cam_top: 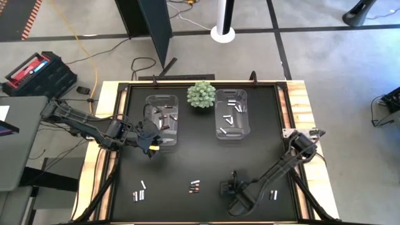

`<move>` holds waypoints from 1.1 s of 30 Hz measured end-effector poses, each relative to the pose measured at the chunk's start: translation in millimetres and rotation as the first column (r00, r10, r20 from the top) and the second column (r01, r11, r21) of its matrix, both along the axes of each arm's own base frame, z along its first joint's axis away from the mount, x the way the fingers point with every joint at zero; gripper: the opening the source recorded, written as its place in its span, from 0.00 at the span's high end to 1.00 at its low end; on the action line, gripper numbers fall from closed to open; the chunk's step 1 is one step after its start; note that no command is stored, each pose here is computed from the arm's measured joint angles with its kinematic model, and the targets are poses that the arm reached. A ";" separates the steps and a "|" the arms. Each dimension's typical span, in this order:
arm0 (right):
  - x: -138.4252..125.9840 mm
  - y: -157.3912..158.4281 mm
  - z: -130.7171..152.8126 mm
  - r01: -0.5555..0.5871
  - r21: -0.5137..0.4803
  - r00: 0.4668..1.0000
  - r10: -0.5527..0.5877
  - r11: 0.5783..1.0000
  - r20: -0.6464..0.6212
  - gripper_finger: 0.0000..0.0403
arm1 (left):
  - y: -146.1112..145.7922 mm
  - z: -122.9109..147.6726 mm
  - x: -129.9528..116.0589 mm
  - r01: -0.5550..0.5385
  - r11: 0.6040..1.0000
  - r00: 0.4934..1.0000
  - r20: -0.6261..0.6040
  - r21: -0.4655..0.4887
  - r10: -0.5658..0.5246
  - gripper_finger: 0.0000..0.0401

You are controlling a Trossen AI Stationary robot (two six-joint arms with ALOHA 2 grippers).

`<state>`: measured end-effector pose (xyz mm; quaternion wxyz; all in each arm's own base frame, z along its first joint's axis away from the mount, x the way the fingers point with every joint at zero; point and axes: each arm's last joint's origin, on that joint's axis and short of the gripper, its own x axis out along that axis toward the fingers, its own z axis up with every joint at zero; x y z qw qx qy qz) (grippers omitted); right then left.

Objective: Sort batteries
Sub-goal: Put the white-blue battery into the right transparent bin

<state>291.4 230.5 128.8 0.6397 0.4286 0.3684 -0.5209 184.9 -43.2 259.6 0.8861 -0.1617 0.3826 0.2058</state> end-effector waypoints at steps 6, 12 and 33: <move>10.5 -8.0 4.5 0.052 0.036 0.999 -0.052 0.998 -0.009 0.58 | 0.1 -0.1 -0.2 0.026 0.999 1.000 -0.011 0.022 -0.026 0.72; 17.5 -10.8 11.8 0.087 0.030 0.996 -0.087 0.996 -0.006 0.59 | 0.1 -0.2 -0.3 0.049 0.998 0.999 -0.021 0.041 -0.048 0.72; 13.9 -37.1 113.3 -0.512 -0.001 0.855 0.509 0.859 -0.095 0.58 | 0.1 -0.2 -0.4 0.080 0.995 0.996 -0.033 0.066 -0.078 0.72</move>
